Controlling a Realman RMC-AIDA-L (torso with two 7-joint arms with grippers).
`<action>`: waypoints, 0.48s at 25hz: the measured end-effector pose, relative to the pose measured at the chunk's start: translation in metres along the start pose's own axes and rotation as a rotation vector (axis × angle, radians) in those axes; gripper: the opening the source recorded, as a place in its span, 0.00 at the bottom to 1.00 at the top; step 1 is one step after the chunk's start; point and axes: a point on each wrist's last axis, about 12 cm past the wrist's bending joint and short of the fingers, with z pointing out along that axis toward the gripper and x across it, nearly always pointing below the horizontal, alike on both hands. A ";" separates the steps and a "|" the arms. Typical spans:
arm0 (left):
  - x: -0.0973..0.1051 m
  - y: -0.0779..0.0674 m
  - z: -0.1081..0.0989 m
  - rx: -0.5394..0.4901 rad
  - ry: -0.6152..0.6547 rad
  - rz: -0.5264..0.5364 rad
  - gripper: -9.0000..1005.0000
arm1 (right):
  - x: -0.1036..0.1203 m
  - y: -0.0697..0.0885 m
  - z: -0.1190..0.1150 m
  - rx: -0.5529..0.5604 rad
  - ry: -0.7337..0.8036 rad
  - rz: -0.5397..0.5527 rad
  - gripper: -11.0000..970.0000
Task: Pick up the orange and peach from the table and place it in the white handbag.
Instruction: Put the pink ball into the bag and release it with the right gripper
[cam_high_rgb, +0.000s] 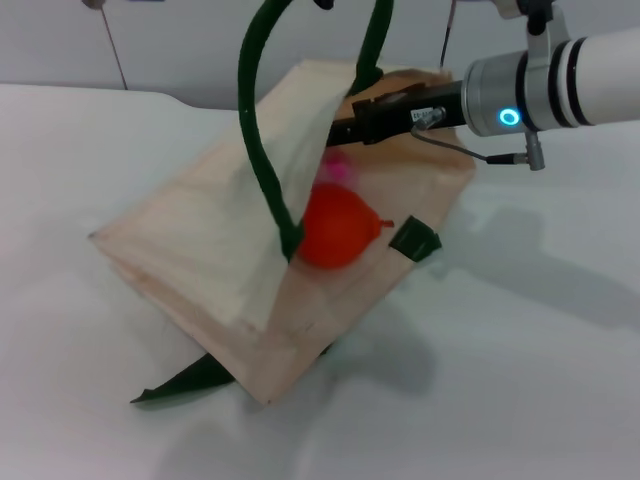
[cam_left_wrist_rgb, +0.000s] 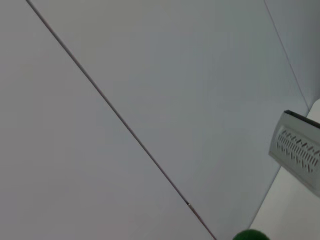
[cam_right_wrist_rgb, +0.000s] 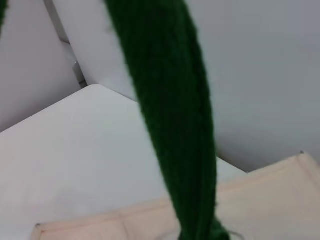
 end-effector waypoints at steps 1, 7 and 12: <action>0.000 0.000 0.000 -0.002 0.001 0.000 0.25 | 0.000 0.000 0.000 0.002 0.000 0.001 0.76; 0.002 0.002 0.000 -0.010 0.006 -0.006 0.25 | 0.003 -0.001 0.000 0.006 0.006 0.011 0.81; 0.006 0.005 -0.001 -0.021 0.008 -0.021 0.26 | 0.008 -0.004 -0.002 0.010 0.040 0.030 0.81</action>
